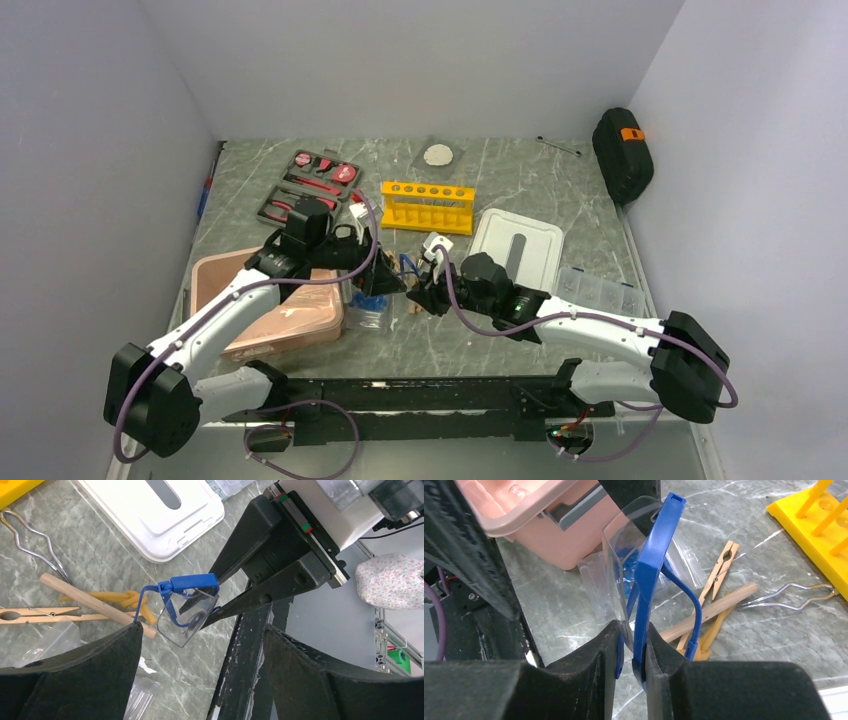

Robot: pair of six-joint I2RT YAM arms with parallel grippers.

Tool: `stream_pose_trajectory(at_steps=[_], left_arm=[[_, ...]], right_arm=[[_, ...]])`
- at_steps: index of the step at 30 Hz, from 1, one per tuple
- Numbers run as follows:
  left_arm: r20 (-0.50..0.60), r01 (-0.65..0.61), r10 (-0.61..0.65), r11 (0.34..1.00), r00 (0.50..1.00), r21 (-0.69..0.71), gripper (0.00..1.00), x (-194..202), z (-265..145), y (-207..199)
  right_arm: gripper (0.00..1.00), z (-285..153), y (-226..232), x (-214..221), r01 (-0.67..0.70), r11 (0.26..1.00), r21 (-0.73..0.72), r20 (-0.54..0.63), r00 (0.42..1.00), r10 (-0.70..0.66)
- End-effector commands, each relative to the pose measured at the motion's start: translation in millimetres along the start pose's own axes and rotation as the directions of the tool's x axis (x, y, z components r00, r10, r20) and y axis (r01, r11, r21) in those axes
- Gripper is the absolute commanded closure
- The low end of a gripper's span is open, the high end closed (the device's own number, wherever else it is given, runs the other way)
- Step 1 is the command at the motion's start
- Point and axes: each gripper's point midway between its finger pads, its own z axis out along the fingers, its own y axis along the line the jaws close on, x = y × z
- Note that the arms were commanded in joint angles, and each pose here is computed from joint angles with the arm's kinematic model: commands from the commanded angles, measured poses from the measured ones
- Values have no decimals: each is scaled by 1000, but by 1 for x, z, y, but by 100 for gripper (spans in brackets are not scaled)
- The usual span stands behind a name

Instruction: Organize the chemistry lab equipment

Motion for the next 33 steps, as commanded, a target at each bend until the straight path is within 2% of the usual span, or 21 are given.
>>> stream_pose_trajectory(at_steps=[1, 16, 21, 25, 31, 33], left_arm=[[31, -33, 32, 998, 999, 45, 14, -16, 5, -10], [-6, 0, 1, 990, 1000, 139, 82, -7, 15, -22], [-14, 6, -4, 986, 1000, 169, 99, -4, 16, -27], [-12, -4, 6, 982, 1000, 189, 100, -4, 16, -31], [6, -27, 26, 978, 1000, 206, 100, -5, 13, -36], [12, -32, 30, 978, 999, 206, 100, -6, 13, -37]], right_arm=[[80, -2, 9, -25, 11, 999, -49, 98, 995, -6], [81, -7, 9, -22, -12, 996, -85, 117, 993, 22], [80, -10, 10, -24, -12, 995, -102, 129, 991, 25], [77, -14, 7, -25, -22, 995, -102, 140, 989, 36], [55, -26, 4, -33, -42, 991, -127, 188, 980, 66], [45, -29, 3, -34, -42, 991, -131, 196, 978, 67]])
